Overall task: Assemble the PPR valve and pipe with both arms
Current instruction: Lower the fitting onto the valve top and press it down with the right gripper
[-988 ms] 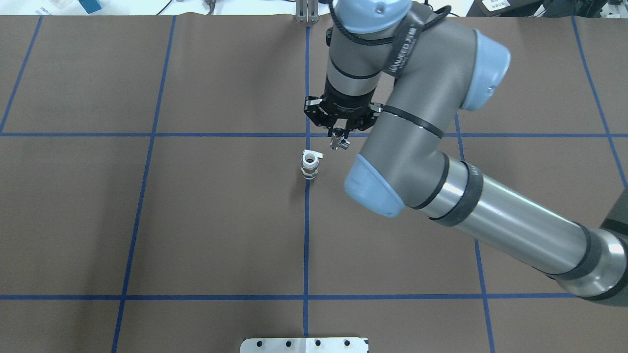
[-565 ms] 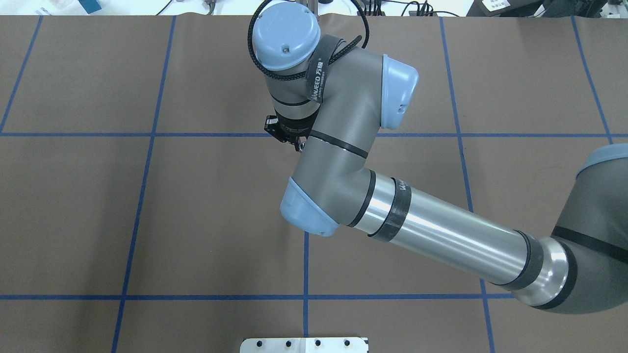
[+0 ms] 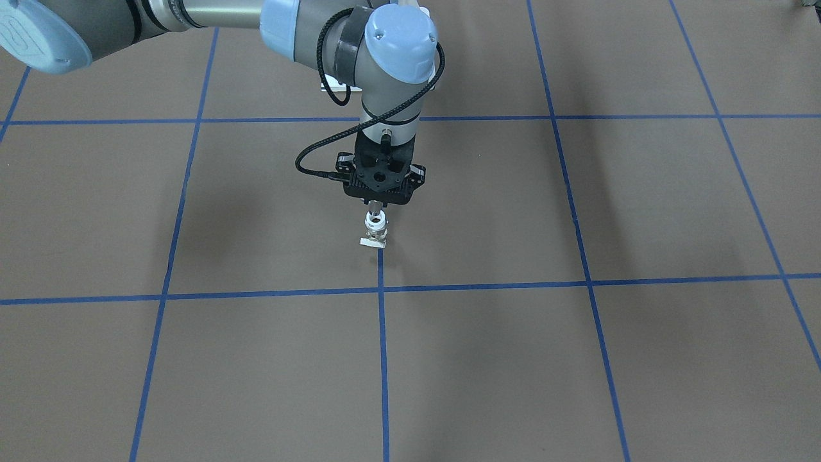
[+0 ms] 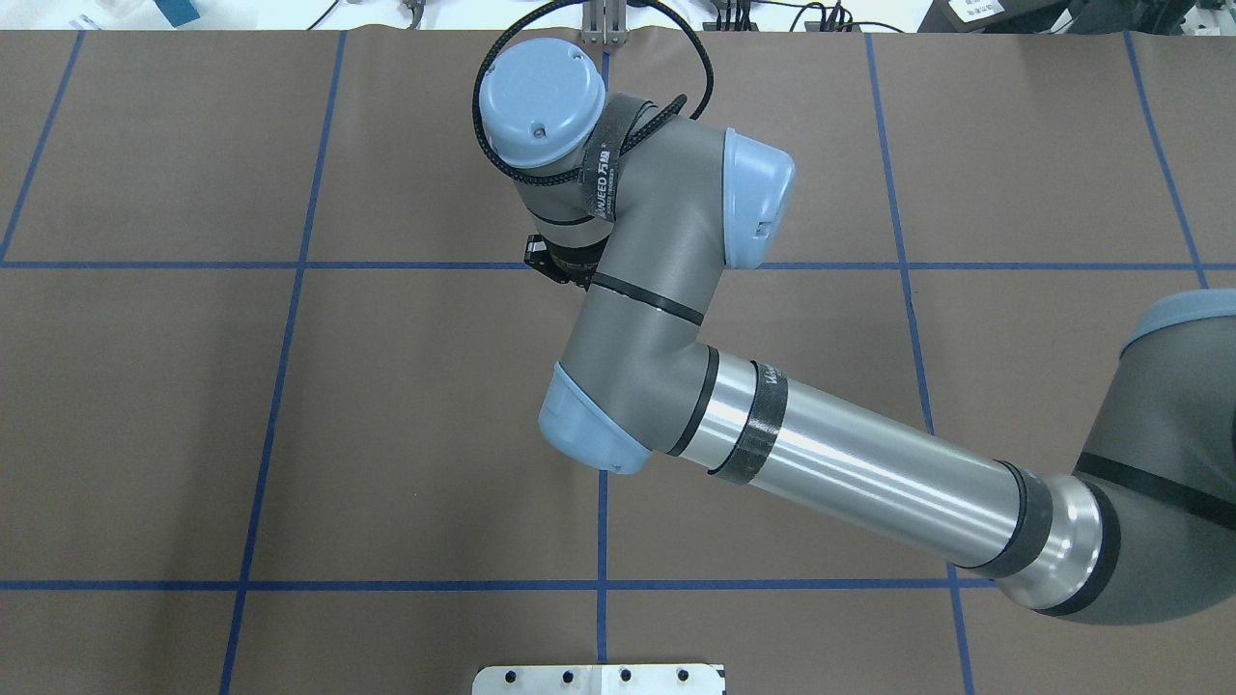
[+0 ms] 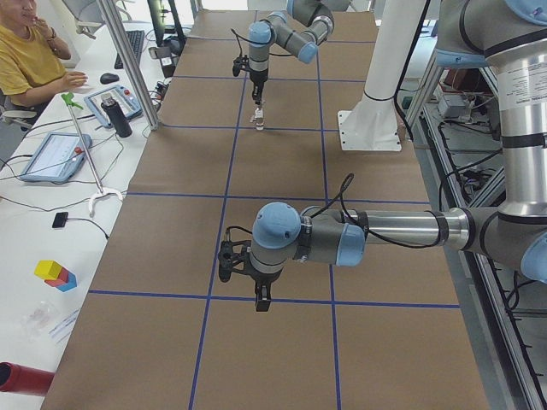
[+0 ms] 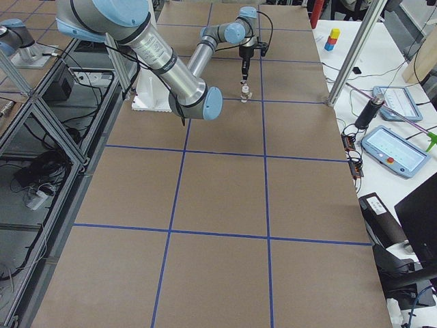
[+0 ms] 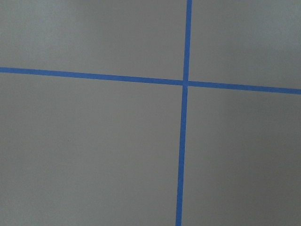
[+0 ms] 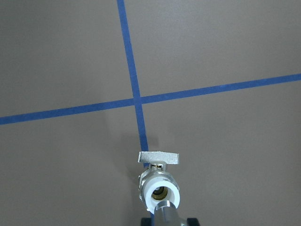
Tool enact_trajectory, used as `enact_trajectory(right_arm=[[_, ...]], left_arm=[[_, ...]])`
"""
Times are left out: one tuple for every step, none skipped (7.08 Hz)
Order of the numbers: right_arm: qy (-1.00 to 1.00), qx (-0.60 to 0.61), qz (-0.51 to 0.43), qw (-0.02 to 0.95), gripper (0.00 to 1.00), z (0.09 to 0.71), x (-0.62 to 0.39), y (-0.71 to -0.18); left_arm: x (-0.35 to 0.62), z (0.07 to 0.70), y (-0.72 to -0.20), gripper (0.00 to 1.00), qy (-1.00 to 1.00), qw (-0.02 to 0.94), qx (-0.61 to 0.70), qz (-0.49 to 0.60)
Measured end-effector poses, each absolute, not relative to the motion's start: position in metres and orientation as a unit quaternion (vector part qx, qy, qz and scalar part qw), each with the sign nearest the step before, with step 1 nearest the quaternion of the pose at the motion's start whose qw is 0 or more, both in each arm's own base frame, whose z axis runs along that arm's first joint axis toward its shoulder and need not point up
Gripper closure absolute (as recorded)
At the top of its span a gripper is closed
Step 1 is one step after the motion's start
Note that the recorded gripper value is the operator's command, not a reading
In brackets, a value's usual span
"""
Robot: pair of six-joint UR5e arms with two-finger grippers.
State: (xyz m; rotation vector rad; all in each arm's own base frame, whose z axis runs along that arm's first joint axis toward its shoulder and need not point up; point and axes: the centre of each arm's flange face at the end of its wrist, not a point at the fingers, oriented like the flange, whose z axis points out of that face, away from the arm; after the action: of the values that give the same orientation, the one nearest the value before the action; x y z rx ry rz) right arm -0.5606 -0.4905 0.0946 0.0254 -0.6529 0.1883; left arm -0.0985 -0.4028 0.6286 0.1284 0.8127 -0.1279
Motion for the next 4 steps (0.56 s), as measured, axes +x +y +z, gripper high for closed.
enact_trajectory(right_arm=[[-0.318,0.015,0.093,0.944,1.0,0.0961,-0.5616,-0.4915],[-0.317,0.016,0.093,0.944,1.0,0.0966,-0.562,-0.492],[-0.318,0.017,0.093,0.943,1.0,0.0959,-0.5621,-0.4921],[-0.32,0.018,0.093,0.943,1.0,0.0946,-0.5622,-0.4922]], left_arm=[[-0.0985,0.6281,-0.4028,0.0,0.395,0.915,0.063,-0.062],[-0.0985,0.6278,-0.4028,0.0,0.395,0.915,0.063,-0.062],[-0.0985,0.6273,-0.4028,0.0,0.395,0.915,0.063,-0.062],[-0.0985,0.627,-0.4029,0.0,0.395,0.915,0.064,-0.062]])
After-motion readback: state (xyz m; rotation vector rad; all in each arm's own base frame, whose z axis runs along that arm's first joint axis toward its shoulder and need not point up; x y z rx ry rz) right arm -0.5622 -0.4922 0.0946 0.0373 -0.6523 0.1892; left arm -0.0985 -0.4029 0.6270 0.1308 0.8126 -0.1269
